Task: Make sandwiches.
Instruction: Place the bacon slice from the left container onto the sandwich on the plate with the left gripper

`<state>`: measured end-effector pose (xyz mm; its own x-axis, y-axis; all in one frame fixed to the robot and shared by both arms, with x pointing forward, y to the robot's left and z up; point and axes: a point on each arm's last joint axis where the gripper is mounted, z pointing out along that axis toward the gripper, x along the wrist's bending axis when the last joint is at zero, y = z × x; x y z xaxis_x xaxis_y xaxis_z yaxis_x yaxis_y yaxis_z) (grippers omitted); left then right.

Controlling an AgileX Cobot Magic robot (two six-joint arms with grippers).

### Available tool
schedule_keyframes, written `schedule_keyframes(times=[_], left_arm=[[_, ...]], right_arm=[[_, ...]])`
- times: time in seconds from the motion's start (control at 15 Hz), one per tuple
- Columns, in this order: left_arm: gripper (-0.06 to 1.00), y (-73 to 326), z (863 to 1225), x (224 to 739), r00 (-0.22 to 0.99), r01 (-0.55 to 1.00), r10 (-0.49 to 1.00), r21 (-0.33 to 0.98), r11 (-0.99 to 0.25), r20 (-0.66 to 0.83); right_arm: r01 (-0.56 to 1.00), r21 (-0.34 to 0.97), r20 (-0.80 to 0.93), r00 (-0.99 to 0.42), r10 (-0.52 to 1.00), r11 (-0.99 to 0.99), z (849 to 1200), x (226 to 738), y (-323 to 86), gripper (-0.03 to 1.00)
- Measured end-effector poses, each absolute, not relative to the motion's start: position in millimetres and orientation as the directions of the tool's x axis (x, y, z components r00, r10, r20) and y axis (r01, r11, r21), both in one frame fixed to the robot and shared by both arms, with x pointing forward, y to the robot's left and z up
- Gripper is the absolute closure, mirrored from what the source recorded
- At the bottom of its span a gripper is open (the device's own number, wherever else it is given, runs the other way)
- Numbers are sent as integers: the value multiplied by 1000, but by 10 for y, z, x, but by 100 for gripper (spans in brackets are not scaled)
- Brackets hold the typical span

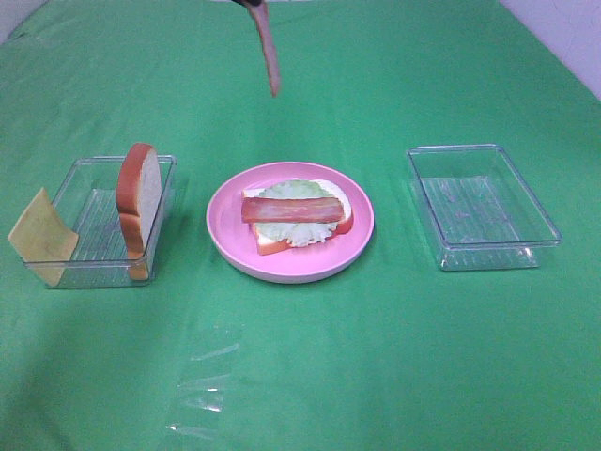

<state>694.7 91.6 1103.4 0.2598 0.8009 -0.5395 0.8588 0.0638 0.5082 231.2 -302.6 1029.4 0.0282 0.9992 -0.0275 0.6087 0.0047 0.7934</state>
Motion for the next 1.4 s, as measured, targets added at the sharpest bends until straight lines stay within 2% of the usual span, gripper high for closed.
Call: schedule_keyframes(times=[0.07,0.2,0.47,0.6,1.0,1.07,1.13,1.4], left_arm=[[94,650,10950,6847,325,870,765,493,-12,-556],[94,379,10818,6738,395,871,733,480,-107,-554],[94,162,10535,6649,414,898,697,389,-206,-585],[94,131,10241,6664,389,919,705,298,-257,-593],[94,103,9651,6761,362,932,742,203,-300,-565],[94,120,9585,6774,368,930,757,199,-311,-539],[94,186,9511,6808,398,917,798,207,-340,-453],[94,313,9462,6881,433,897,848,233,-375,-305]], right_arm=[[609,793,-27,28,999,5,10294,2312,-3026,-1],[609,793,-27,28,999,5,10294,2312,-3026,-1],[609,793,-27,28,999,5,10294,2312,-3026,-1],[609,793,-27,28,999,5,10294,2312,-3026,-1],[609,793,-27,28,999,5,10294,2312,-3026,-1],[609,793,-27,28,999,5,10294,2312,-3026,-1],[609,793,-27,28,999,5,10294,2312,-3026,-1],[609,793,-27,28,999,5,10294,2312,-3026,-1]])
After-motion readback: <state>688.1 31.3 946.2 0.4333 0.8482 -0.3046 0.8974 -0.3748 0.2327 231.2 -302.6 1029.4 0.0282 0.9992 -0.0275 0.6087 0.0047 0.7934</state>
